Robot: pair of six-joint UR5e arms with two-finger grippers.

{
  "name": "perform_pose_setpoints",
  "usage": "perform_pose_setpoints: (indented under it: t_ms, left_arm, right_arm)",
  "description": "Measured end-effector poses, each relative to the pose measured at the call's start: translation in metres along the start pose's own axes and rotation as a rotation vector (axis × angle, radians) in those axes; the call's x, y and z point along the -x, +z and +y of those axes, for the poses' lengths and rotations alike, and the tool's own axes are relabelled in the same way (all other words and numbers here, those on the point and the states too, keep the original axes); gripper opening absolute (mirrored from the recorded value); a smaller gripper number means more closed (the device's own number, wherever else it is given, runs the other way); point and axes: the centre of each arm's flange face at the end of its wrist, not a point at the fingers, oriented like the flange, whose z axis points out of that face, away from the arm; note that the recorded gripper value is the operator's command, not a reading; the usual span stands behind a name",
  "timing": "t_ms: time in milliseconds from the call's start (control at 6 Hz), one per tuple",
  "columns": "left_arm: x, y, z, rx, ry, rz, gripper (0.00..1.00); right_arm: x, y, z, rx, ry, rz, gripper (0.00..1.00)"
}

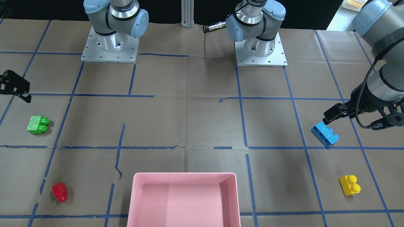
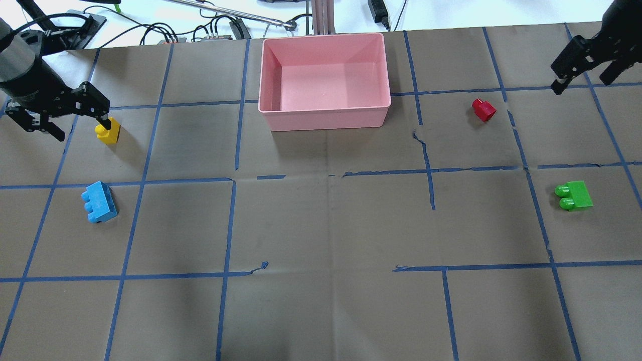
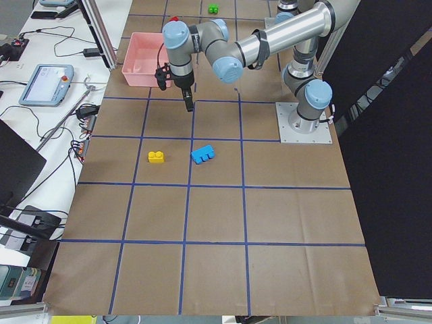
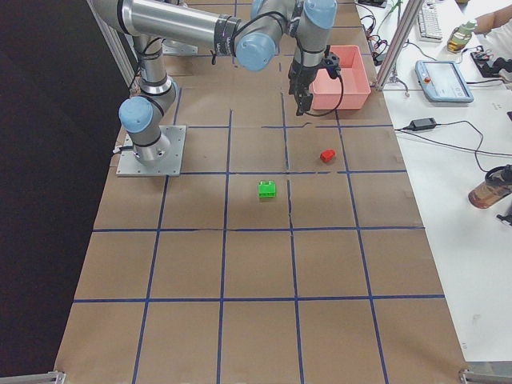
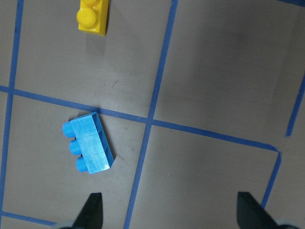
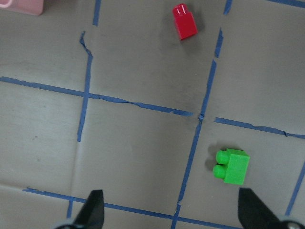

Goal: Put all blocks into box

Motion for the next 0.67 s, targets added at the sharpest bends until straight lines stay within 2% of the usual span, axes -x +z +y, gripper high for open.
perform_pose_setpoints:
  t_ms: [333, 500, 667]
  left_arm:
    - [0.034, 0.071, 0.018, -0.030, -0.058, -0.003, 0.99]
    - [0.048, 0.098, 0.025, -0.052, -0.082, -0.008, 0.99]
    - [0.057, 0.124, 0.026, -0.046, -0.090, -0.009, 0.99]
  right_arm:
    - [-0.074, 0.030, 0.018, 0.016, -0.098, -0.025, 1.00]
    - [-0.092, 0.052, 0.025, 0.024, -0.098, -0.035, 1.00]
    - [-0.104, 0.087, 0.034, 0.026, -0.063, -0.027, 1.00]
